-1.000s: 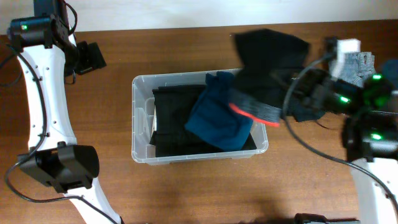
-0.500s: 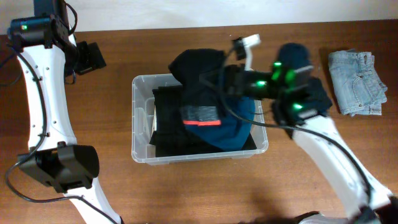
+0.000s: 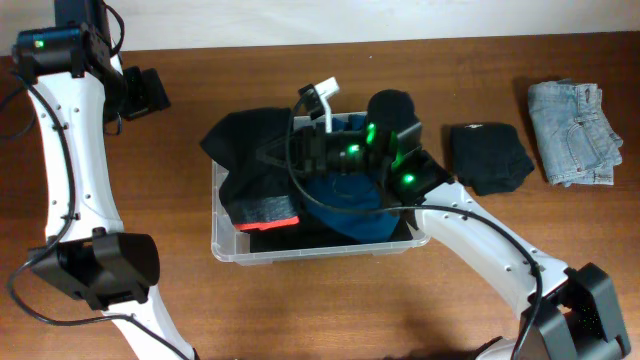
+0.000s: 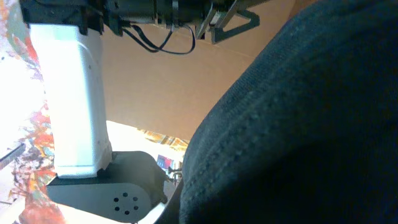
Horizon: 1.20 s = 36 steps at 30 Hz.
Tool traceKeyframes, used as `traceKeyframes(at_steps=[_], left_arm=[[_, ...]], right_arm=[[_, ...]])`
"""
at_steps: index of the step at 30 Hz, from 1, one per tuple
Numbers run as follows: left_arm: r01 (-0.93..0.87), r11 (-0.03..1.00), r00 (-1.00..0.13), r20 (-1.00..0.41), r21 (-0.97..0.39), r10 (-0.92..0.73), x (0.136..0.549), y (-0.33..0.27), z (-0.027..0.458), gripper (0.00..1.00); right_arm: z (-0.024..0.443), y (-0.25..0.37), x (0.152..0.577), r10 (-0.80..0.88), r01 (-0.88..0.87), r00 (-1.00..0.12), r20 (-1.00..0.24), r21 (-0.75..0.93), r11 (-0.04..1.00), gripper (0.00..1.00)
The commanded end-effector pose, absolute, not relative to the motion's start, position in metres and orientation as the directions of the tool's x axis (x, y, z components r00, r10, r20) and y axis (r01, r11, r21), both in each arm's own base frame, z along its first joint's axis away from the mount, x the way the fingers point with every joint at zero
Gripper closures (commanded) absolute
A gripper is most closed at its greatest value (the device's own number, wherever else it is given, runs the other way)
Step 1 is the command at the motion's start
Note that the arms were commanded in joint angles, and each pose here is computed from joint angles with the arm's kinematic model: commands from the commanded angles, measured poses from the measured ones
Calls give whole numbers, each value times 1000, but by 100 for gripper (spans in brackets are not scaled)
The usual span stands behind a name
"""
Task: Pack container
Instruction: 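Lower the black leggings into the container on top of the teal garment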
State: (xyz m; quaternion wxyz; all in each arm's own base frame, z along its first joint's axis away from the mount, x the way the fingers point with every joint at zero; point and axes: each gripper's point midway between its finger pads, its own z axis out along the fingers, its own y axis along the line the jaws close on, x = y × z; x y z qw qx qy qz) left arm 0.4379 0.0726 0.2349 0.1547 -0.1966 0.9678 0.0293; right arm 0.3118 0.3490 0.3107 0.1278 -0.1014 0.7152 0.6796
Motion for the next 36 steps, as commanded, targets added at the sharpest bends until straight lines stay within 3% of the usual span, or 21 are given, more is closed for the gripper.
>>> traceKeyframes(at_steps=[1,17,28,36], left_arm=[[-400,917,-869,-312,-17,-385,436,73,237,1],[-400,917,-869,-313,-18,-385,436,73,237,1],[-400,917,-869,-313,-18,-385,436,73,237,0],[-400,917,-869,-313,-18,-385,436,73,237,1]], right_arm=[[317,353,321,90,-344,-932,-350,936,81,96],[295,376,322,129,-296,-941,-314,945,143,96],[247,385,336,122,-209,-964,-236,957,201,96],[212,378,344,154,-150,-966,-206,937,316,73]])
